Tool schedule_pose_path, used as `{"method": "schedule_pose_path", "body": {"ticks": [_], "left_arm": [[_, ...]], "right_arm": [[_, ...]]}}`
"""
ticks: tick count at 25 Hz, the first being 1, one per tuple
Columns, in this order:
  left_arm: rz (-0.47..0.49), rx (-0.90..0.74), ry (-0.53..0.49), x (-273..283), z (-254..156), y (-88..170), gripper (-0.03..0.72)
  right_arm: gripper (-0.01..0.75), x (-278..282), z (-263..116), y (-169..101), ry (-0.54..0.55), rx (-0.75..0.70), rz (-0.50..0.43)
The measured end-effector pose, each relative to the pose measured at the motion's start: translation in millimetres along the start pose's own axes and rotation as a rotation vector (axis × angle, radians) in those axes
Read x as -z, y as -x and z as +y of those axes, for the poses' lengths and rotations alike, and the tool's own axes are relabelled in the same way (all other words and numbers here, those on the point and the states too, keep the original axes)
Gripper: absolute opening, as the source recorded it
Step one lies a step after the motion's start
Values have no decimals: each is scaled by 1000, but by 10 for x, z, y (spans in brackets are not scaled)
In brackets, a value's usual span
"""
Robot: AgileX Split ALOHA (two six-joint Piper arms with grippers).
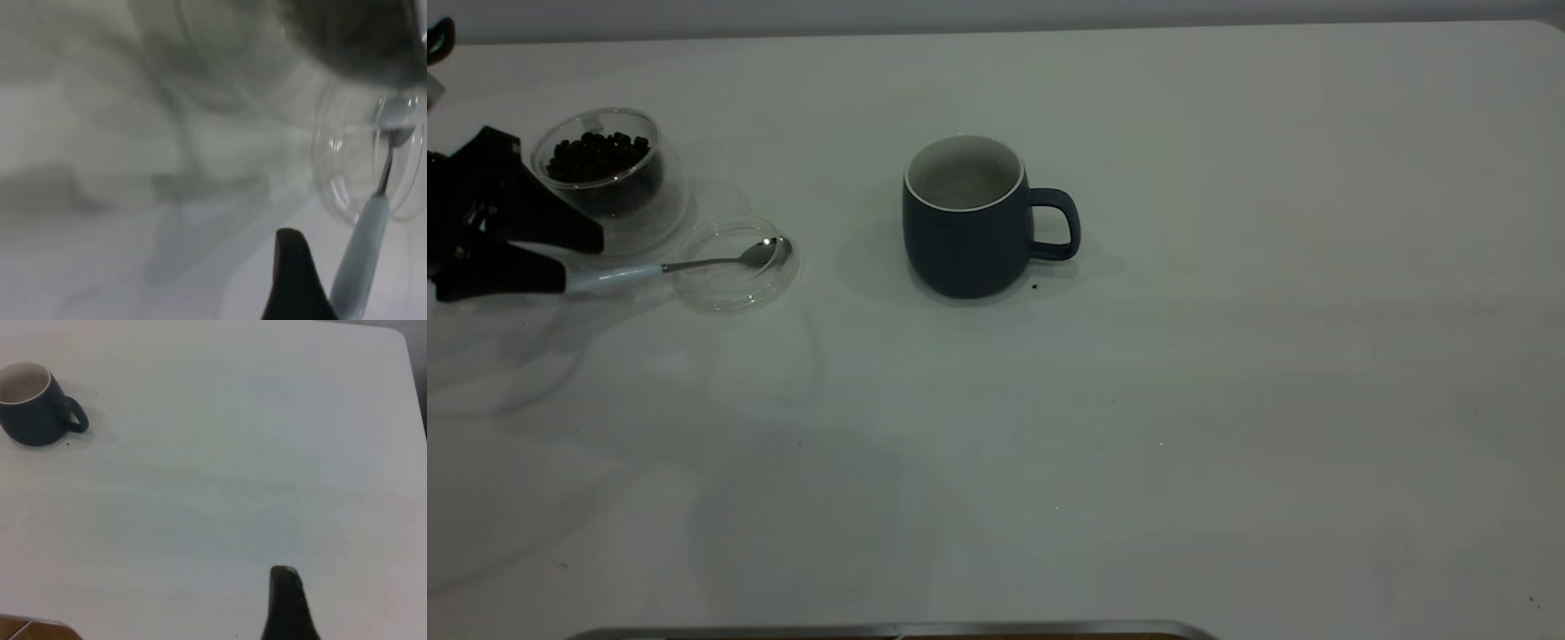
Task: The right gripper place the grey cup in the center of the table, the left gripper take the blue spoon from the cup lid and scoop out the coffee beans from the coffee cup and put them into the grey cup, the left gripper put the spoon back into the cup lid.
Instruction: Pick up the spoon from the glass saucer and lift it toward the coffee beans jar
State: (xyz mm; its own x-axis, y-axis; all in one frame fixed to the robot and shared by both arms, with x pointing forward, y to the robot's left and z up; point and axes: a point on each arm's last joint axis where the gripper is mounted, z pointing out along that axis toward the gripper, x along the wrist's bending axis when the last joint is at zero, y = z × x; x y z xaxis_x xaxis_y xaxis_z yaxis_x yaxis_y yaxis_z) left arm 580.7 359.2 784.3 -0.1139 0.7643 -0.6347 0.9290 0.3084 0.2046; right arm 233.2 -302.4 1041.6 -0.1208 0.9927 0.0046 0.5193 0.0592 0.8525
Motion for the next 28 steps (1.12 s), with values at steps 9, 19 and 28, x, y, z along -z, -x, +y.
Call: {"method": "schedule_pose_path", "body": {"ticks": [9,19,28], "left_arm": [[-29,37,26,-32,-105,3,547],[-53,75,32,-116,-144,-46,547],[-102,99,30,-223,-210,-76,547]], "right_arm": [[541,0,0,0,0,0,0],[538,0,0,0,0,0,0],[534,0,0,0,0,0,0]]}}
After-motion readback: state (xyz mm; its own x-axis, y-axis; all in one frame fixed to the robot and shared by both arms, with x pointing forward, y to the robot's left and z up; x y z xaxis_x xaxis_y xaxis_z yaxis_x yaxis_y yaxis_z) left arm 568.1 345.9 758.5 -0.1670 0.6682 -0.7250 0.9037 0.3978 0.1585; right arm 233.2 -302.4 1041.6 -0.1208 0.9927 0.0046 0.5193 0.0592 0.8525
